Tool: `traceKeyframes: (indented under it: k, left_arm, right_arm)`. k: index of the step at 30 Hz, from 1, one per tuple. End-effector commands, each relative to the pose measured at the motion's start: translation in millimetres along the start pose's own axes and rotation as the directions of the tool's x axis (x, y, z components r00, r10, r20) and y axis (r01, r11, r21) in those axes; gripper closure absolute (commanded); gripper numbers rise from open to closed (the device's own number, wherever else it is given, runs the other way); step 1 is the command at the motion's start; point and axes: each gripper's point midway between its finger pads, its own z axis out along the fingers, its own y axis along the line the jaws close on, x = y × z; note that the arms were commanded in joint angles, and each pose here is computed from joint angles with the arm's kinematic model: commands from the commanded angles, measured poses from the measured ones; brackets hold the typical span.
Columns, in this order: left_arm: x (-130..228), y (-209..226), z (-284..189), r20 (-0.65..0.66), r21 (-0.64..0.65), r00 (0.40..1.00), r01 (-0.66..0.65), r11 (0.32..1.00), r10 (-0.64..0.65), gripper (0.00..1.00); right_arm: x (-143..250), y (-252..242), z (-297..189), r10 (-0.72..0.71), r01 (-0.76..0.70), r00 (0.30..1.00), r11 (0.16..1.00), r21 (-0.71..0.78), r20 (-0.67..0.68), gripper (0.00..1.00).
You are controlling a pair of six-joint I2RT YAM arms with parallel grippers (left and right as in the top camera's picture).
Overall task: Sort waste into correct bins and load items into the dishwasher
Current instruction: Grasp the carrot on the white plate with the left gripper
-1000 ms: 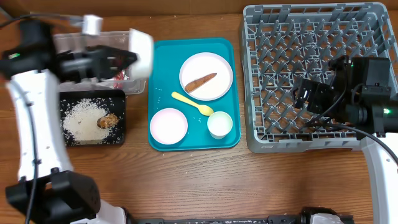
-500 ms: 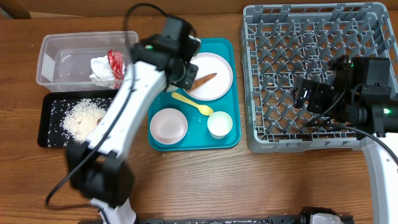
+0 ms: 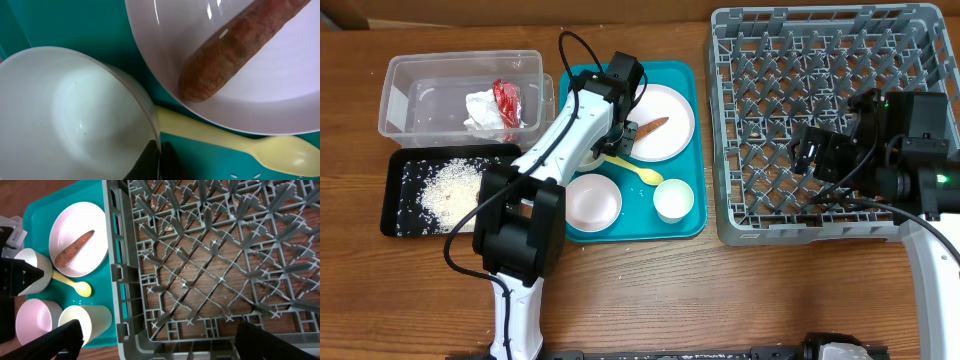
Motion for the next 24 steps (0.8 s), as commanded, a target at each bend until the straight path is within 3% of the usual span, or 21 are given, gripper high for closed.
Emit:
traceKeyframes:
  k: [1, 2, 6, 10, 16, 24]
  left_arm:
    - [-3, -4, 0, 0.006, 0.020, 1.000, 0.022, 1.000, -0.022, 0.80]
    - [-8, -4, -5, 0.020, 0.023, 1.000, 0.019, 1.000, -0.020, 0.64]
    - [-28, -6, -28, 0.086, 0.036, 0.996, -0.035, 0.999, 0.032, 0.42]
    - [-61, -27, -54, 0.229, 0.092, 0.950, -0.237, 0.967, 0.211, 0.21]
    - [-78, -45, -39, 0.304, 0.076, 0.870, -0.429, 0.900, 0.389, 0.19]
    - [-54, -54, 13, 0.178, 0.103, 0.848, -0.520, 0.848, 0.499, 0.28]
  right_arm:
    - [-10, 2, -6, -0.007, 0.007, 0.999, 1.000, 0.000, 0.037, 0.00]
    - [-10, 2, -6, -0.008, 0.008, 0.999, 1.000, 0.000, 0.039, 0.00]
    - [-10, 2, -6, -0.008, 0.008, 0.999, 1.000, 0.000, 0.039, 0.00]
    - [-10, 2, -6, -0.008, 0.008, 0.999, 1.000, 0.000, 0.039, 0.00]
    - [-10, 2, -6, -0.008, 0.008, 0.999, 1.000, 0.000, 0.038, 0.00]
    - [-9, 2, -6, -0.007, 0.007, 0.999, 1.000, 0.001, 0.035, 0.00]
